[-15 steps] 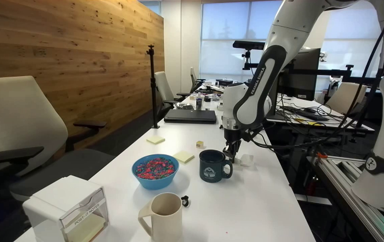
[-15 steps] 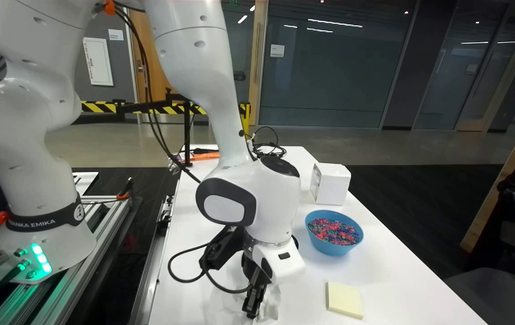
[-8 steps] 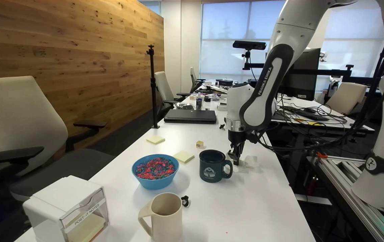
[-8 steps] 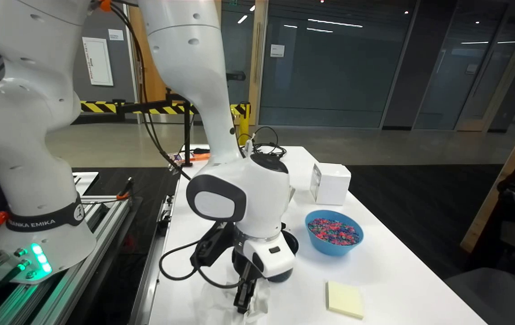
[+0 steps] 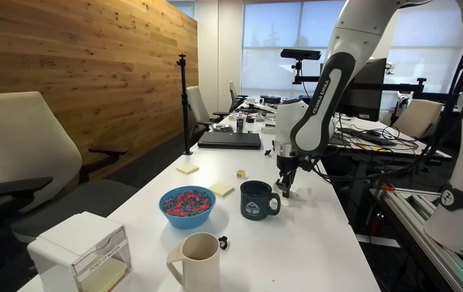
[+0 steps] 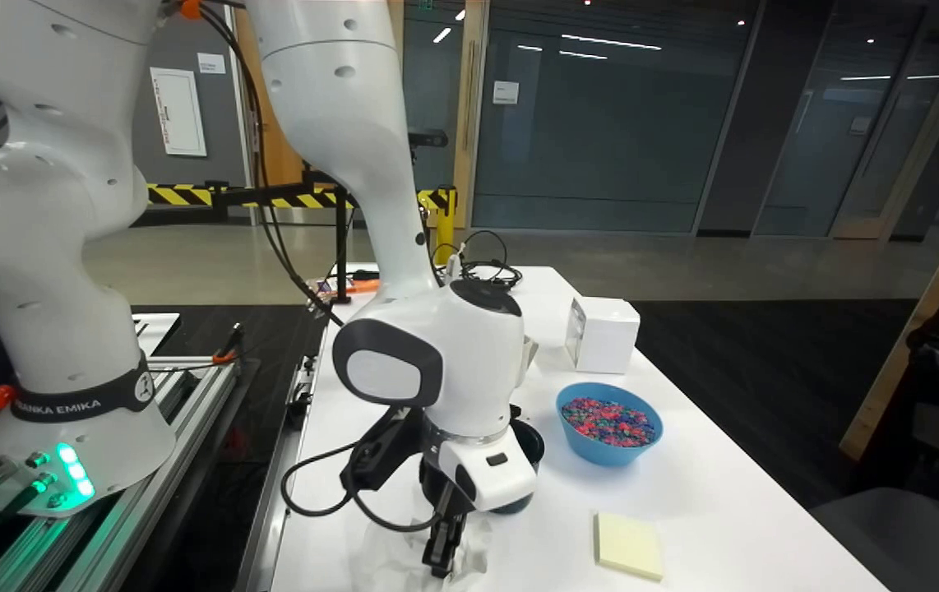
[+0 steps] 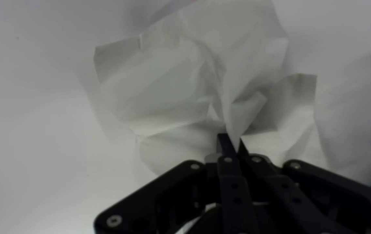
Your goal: Use the paper towel to wipe the table
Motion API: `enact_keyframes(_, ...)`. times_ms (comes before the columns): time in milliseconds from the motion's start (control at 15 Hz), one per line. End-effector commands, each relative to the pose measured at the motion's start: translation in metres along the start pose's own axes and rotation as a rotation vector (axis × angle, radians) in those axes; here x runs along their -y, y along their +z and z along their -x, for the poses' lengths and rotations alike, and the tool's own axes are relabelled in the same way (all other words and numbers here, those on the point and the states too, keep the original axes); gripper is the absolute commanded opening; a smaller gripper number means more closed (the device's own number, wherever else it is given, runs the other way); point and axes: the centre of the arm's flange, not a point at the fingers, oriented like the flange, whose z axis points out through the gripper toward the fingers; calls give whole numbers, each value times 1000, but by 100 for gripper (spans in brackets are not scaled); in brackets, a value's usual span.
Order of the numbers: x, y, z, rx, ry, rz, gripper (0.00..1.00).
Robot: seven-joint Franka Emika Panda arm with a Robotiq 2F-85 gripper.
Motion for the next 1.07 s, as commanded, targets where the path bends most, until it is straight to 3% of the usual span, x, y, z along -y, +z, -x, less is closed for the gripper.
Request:
enact_keyframes(0, -27, -6, -22, -11, 98, -4, 0)
enact_keyframes(467, -81, -7, -67, -22, 311, -6, 0)
enact_keyframes(1000, -104, 16, -100, -9, 487, 12, 0)
